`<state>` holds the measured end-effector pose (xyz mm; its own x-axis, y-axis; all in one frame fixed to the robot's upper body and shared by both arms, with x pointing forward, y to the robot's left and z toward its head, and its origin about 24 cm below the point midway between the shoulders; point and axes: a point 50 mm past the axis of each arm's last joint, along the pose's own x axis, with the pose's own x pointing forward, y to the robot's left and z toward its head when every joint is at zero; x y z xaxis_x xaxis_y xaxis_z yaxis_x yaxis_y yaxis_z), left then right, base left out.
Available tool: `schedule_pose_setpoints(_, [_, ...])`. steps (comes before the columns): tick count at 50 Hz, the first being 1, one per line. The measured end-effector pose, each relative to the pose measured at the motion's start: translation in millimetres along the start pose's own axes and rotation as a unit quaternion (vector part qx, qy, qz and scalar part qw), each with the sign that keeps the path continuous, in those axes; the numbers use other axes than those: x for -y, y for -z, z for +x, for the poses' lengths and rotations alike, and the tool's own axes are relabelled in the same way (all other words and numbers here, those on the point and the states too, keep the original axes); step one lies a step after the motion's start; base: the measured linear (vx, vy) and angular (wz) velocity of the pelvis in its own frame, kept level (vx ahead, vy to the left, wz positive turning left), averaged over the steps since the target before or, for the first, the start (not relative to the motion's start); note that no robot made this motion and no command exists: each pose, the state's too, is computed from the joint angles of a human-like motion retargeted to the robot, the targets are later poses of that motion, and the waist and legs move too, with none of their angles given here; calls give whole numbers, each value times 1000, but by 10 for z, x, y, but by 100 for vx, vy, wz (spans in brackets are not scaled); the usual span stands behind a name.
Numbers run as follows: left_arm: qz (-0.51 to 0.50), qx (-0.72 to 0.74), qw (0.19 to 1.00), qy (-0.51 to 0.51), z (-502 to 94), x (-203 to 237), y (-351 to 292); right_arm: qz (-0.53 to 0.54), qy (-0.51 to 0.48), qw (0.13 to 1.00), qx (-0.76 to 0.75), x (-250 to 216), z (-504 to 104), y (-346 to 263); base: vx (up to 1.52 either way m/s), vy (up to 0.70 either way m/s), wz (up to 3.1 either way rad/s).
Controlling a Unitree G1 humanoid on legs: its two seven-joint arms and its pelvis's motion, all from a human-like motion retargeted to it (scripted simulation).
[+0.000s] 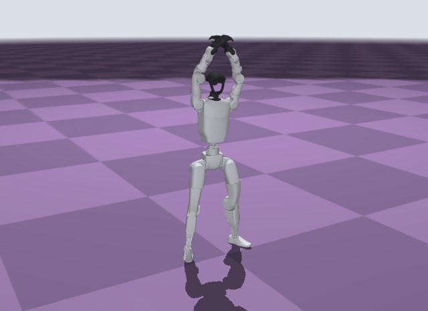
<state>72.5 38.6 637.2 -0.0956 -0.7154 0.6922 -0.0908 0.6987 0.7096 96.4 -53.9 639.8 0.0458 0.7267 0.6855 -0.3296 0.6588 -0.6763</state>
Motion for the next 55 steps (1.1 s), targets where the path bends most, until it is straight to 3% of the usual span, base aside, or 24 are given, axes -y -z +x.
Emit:
schedule_pose_setpoints(20, [8,-25,998,50,151,196,-53,-22,41,998,39,97,-102,42,3,-3,-8])
schedule_pose_setpoints(55, [13,-68,983,171,262,892,237,102,93,989,56,536,-737,555,3,-1,-4])
